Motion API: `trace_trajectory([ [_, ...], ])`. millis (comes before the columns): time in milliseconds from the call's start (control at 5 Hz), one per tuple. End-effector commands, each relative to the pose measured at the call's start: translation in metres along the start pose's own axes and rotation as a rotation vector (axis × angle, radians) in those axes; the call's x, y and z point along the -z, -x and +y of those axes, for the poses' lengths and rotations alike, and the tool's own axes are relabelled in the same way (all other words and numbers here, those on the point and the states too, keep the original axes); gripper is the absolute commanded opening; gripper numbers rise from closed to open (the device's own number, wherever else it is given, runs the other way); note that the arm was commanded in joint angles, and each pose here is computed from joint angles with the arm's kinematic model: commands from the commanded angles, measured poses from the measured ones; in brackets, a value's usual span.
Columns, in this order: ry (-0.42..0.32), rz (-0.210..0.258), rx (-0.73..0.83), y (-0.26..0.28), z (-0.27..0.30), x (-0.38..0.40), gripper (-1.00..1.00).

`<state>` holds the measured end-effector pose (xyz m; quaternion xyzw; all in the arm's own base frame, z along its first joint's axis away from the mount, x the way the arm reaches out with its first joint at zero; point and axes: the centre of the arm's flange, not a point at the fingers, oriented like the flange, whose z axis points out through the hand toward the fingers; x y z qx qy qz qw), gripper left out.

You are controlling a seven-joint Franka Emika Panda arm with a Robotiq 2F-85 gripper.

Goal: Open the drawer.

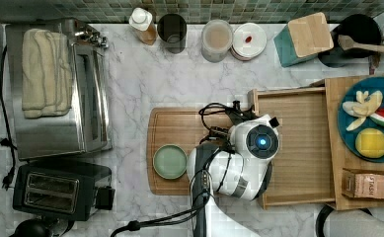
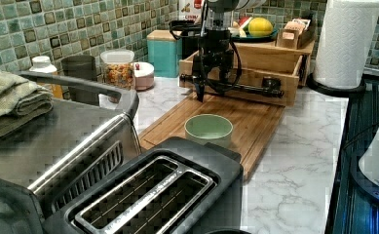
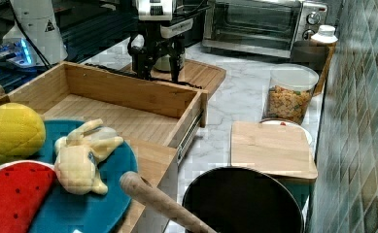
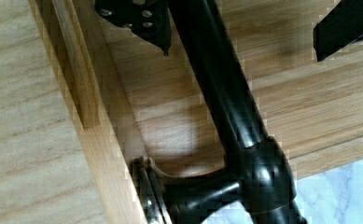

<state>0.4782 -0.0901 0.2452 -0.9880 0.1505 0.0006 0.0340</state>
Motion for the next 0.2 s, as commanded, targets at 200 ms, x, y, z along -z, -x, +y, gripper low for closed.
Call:
trace_trajectory([
  [200, -0.026, -0.134, 0.236, 0.0643, -0.1186, -0.0139, 1.00],
])
